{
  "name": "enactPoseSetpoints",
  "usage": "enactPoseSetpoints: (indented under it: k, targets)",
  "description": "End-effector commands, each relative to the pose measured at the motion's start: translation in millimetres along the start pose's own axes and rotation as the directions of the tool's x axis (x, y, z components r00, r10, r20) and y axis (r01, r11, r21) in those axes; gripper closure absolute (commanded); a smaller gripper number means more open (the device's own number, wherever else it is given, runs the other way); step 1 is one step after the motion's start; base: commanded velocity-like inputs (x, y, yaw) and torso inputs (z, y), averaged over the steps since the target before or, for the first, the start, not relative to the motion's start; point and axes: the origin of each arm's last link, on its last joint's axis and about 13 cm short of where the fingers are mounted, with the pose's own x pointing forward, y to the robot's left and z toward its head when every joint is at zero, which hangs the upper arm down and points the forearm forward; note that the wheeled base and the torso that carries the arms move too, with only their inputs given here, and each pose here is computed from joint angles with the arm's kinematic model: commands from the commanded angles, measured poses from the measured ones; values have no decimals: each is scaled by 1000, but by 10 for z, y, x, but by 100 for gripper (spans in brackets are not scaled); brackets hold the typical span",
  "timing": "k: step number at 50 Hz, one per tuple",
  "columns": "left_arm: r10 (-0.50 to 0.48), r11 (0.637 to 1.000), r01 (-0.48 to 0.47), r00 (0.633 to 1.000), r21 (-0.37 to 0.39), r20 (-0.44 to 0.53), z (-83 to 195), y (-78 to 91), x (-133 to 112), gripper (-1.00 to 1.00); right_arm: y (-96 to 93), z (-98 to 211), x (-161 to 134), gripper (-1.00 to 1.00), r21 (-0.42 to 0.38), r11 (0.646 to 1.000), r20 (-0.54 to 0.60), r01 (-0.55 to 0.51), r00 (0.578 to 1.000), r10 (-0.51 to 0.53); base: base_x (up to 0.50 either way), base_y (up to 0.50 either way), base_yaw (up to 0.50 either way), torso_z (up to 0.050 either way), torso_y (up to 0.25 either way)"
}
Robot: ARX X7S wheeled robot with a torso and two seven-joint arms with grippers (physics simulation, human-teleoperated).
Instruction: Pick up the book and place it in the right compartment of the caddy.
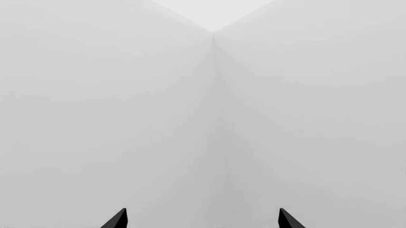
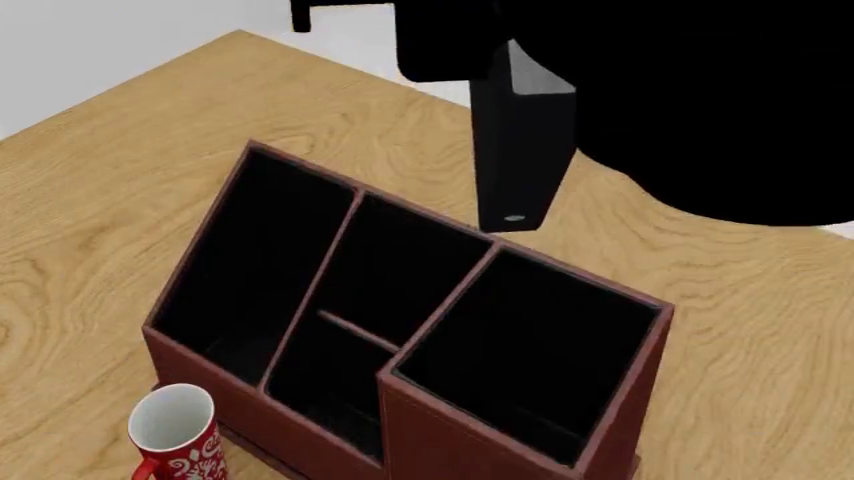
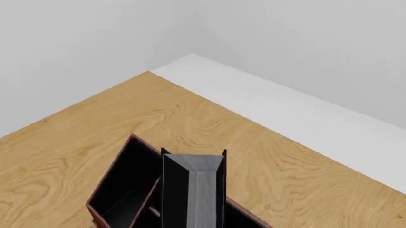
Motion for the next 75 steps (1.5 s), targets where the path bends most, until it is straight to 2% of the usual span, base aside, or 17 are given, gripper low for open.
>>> enactPoseSetpoints:
  k: [1, 14, 30, 75]
  targets:
    - [2, 1000, -2, 1000, -14, 5, 1, 12, -4, -100, -96, -9, 70, 100, 28, 996, -41, 80, 996, -79, 0, 0, 0, 0, 0]
    - [-5, 1000, 5, 1000, -23, 9, 12, 5, -7, -100, -145, -150, 192, 100, 38, 993, -87, 111, 990, -107, 0, 0, 0, 1, 2]
    - [-9, 1000, 9, 1000, -22, 11, 23, 3, -17, -100, -157, -286, 380, 100, 53, 995, -121, 90, 989, -83, 0, 0, 0, 0, 1]
    - [-15, 1000, 15, 1000, -9, 8, 25, -23, -10, -100, -187, -544, 677, 100, -9, 999, -214, 44, 976, -45, 0, 0, 0, 0, 1]
